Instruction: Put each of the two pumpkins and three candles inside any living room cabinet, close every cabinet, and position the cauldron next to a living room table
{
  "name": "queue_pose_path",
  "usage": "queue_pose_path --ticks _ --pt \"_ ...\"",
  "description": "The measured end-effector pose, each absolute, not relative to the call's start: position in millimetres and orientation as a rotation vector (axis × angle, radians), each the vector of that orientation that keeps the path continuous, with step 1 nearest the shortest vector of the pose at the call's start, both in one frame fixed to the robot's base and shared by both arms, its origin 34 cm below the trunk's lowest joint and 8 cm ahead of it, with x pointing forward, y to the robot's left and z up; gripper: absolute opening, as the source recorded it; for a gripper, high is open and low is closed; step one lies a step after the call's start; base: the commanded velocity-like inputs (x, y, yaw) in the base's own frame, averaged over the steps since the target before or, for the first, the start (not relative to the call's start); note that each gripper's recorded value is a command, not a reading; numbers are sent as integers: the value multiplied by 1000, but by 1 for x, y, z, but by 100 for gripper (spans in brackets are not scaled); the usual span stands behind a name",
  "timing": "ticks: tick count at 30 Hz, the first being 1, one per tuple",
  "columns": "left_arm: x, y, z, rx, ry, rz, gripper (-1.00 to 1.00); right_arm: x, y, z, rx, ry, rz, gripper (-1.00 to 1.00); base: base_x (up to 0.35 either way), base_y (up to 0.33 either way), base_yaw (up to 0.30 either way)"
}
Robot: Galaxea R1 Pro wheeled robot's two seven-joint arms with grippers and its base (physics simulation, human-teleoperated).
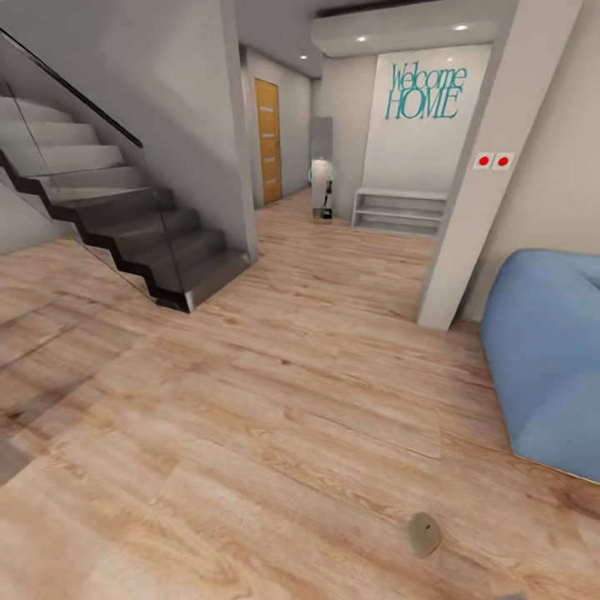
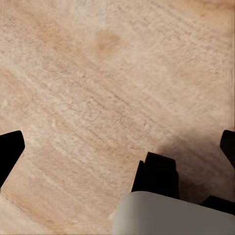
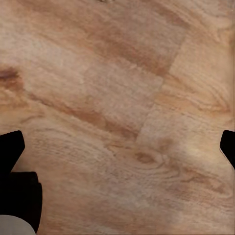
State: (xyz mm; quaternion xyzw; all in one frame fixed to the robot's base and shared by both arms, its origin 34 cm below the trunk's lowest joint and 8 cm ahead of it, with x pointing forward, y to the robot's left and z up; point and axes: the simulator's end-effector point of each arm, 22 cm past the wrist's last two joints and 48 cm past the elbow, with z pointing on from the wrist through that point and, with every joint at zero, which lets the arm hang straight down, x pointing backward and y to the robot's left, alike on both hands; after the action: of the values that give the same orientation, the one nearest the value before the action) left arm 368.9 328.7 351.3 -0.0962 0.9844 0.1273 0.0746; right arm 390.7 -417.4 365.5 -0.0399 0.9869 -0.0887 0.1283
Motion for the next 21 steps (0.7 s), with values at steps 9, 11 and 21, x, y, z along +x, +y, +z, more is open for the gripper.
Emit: queue_pose_path --ticks 9,11,21 --pt "373 329 354 -290 2944 379 100 395 -417 368 -111 2859 -256 100 330 0 -129" --pt "373 329 354 -290 2941 379 100 396 -417 369 -111 2856 -255 100 330 0 -157" --pt "379 329 358 -291 2928 376 100 401 -417 373 -111 2843 -255 100 321 0 -137"
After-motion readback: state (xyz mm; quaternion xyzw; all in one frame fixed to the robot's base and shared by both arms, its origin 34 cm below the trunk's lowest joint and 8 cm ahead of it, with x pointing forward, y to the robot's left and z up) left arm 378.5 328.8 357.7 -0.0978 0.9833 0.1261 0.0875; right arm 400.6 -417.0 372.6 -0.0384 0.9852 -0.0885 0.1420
